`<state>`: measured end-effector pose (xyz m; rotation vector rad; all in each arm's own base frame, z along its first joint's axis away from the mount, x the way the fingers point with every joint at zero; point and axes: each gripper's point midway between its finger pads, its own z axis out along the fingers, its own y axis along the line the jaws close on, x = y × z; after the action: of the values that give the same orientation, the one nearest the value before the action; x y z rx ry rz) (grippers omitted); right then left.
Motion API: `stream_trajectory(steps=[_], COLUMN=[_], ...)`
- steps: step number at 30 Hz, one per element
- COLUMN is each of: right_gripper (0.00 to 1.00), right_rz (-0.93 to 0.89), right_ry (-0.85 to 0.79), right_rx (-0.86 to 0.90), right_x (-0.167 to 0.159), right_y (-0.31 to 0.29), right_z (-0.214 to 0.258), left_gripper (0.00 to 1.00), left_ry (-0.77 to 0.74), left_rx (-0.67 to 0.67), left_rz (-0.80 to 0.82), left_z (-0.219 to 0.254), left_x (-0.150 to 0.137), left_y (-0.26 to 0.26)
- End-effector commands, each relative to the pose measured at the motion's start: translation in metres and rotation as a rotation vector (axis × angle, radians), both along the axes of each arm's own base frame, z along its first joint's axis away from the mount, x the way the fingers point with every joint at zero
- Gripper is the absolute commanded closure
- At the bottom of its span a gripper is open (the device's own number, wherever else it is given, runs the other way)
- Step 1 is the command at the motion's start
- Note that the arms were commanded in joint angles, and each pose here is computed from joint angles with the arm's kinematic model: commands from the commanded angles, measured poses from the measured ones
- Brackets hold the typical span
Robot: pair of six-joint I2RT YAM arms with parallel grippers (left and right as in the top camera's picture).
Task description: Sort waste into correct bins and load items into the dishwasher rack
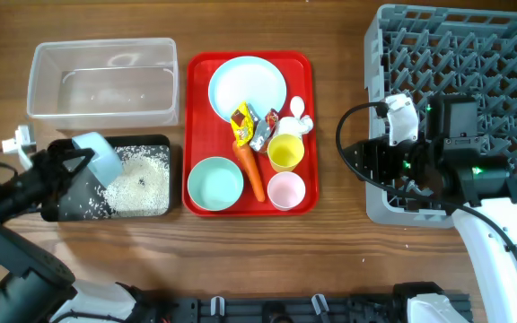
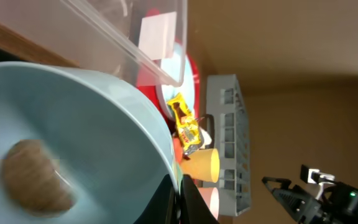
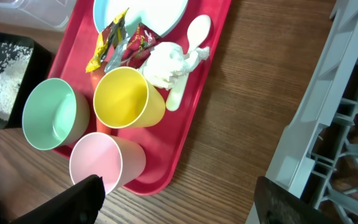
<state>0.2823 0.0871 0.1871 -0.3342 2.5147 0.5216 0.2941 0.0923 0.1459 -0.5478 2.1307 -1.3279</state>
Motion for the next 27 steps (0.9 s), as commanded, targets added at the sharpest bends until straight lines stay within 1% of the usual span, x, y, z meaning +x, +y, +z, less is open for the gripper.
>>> stream_trajectory(steps=[1, 6, 9, 12, 13, 15, 18, 20, 22, 24, 26, 27], right_gripper=[0.2, 0.2, 0.2, 0.2, 0.2, 0.2, 0.2, 0.2, 0.2, 0.2, 0.2, 0.2], right_rz=[-0.008, -0.009, -0.009, -0.009, -0.009, -0.016, -0.03, -0.03, -0.039, -0.044, -0.043, -0.044], right_ry=[0.005, 0.006, 0.004, -0.003, -0.003, 0.002, 0.007, 0.006, 0.014, 0.019, 0.019, 0.018], right_rx=[-0.004, -0.004, -0.004, -0.003, -0.003, 0.001, 0.009, 0.01, 0.014, 0.017, 0.017, 0.017], right_x=[0.002, 0.002, 0.002, 0.003, 0.003, 0.003, 0.004, 0.005, 0.005, 0.006, 0.006, 0.006], right_y=[0.0, 0.0, 0.0, 0.0, 0.0, 0.0, 0.0, 0.0, 0.0, 0.0, 0.0, 0.0], right_z=[-0.001, -0.001, -0.001, 0.0, 0.0, 0.0, 0.0, 0.0, -0.001, -0.002, -0.002, -0.002], left_gripper=[0.96, 0.96, 0.96, 0.96, 0.96, 0.96, 0.96, 0.96, 0.96, 0.96, 0.96, 0.96], left_ry=[-0.143, -0.212, -0.222, -0.294, -0.313, -0.352, -0.382, -0.361, -0.31, -0.216, -0.116, -0.063], left_rx=[-0.017, -0.073, -0.063, -0.074, -0.08, -0.051, 0.031, 0.099, 0.178, 0.293, 0.445, 0.551], left_rz=[0.038, 0.071, 0.069, 0.07, 0.063, 0.006, -0.131, -0.237, -0.33, -0.395, -0.409, -0.411], left_z=[0.011, 0.026, 0.026, 0.039, 0.045, 0.059, 0.078, 0.086, 0.087, 0.078, 0.061, 0.049], left_x=[-0.001, 0.003, 0.004, 0.01, 0.013, 0.02, 0.031, 0.037, 0.043, 0.051, 0.061, 0.066], left_y=[0.008, 0.01, 0.011, 0.012, 0.01, -0.002, -0.037, -0.065, -0.092, -0.121, -0.144, -0.158])
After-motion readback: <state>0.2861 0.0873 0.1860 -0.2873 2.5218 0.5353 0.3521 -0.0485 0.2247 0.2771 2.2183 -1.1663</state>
